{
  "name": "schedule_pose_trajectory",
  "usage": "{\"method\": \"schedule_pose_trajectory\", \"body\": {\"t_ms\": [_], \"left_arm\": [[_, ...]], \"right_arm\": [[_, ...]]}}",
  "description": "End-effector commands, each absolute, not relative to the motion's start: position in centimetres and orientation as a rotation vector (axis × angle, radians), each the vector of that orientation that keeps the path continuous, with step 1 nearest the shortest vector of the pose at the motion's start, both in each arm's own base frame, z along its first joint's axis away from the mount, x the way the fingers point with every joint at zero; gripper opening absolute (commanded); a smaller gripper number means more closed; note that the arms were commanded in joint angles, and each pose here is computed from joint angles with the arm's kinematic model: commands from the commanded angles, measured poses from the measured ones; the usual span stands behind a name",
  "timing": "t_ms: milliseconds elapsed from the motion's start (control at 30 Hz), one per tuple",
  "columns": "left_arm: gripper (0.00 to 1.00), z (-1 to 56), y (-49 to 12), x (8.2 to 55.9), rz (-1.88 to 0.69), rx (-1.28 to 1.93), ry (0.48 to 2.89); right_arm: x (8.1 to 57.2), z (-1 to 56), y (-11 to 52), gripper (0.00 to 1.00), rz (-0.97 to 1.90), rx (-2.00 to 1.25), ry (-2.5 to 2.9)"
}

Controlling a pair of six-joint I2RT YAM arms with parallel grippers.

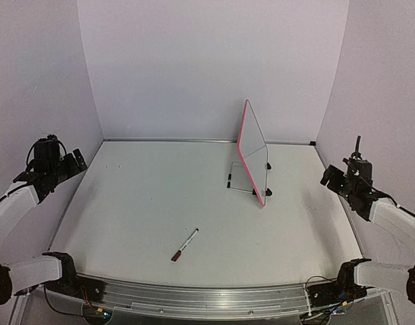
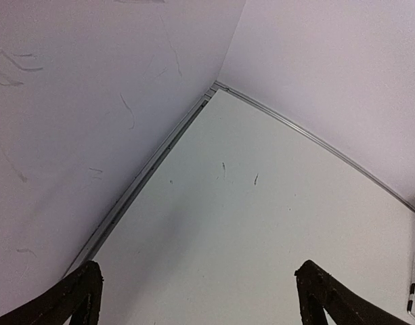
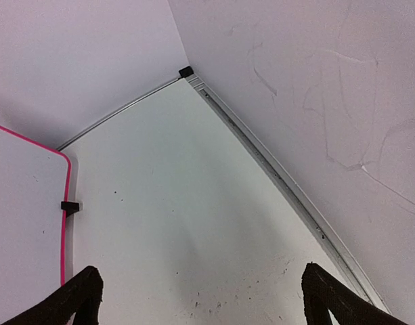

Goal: Write a sentence on the whiteboard
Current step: Adjust the whiteboard.

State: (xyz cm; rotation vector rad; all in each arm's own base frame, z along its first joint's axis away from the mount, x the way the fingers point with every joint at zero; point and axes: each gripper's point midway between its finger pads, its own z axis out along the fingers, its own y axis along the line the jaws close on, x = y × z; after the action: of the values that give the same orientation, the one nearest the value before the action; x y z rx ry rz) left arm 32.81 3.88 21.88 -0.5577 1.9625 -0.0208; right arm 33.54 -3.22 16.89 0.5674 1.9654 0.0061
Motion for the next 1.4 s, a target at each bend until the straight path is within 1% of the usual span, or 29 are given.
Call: {"method": "schedule_pose_trajectory", "body": {"t_ms": [0, 100, 200, 367, 467, 533, 633, 767, 900, 1100, 1267, 1367], "left_arm": [[1.00, 24.6, 3.9, 33.1, -0.003, -0.549, 1.998], [1.00, 26.3, 3.9, 33.2, 0.021, -0.532, 2.042], [1.00, 29.5, 2.5, 34.2, -0.028, -0.415, 2.069], [1.00, 32.1, -0.8, 35.0, -0.153, -0.168, 2.086], [1.00, 33.1, -1.7, 34.6, -0.179, -0.073, 2.019], [1.00, 32.9, -2.0, 34.3, -0.194, -0.045, 1.976], [1.00, 32.4, -2.4, 34.1, -0.196, -0.004, 1.946], [1.00, 30.8, -1.9, 34.0, -0.161, -0.009, 1.996], [0.99, 30.2, -2.8, 33.9, -0.222, 0.010, 2.001], [1.00, 29.8, -3.1, 34.1, -0.241, 0.012, 2.012], [1.00, 29.6, -3.1, 34.2, -0.243, 0.009, 2.020], [1.00, 29.4, -3.0, 34.3, -0.241, 0.007, 2.027]], "right_arm": [[34.5, 18.0, -0.2, 0.98, 0.144, 0.382, 2.005], [34.7, 18.9, 2.1, 0.98, 0.257, 0.250, 2.019], [35.1, 19.3, 4.1, 0.92, 0.362, 0.163, 2.048], [36.1, 16.1, 6.9, 0.83, 0.540, 0.117, 2.175], [36.9, 14.3, 8.5, 0.76, 0.647, 0.098, 2.242], [37.2, 13.2, 9.6, 0.71, 0.693, 0.082, 2.280], [38.3, 11.9, 11.2, 0.65, 0.727, 0.044, 2.310], [39.9, 10.5, 13.4, 0.58, 0.791, 0.018, 2.336], [41.8, 9.2, 15.5, 0.52, 0.835, -0.006, 2.350], [44.1, 7.1, 17.8, 0.41, 0.867, -0.024, 2.370], [44.8, 6.3, 18.2, 0.32, 0.883, -0.034, 2.365], [44.4, 6.0, 18.7, 0.30, 0.916, -0.058, 2.363]]}}
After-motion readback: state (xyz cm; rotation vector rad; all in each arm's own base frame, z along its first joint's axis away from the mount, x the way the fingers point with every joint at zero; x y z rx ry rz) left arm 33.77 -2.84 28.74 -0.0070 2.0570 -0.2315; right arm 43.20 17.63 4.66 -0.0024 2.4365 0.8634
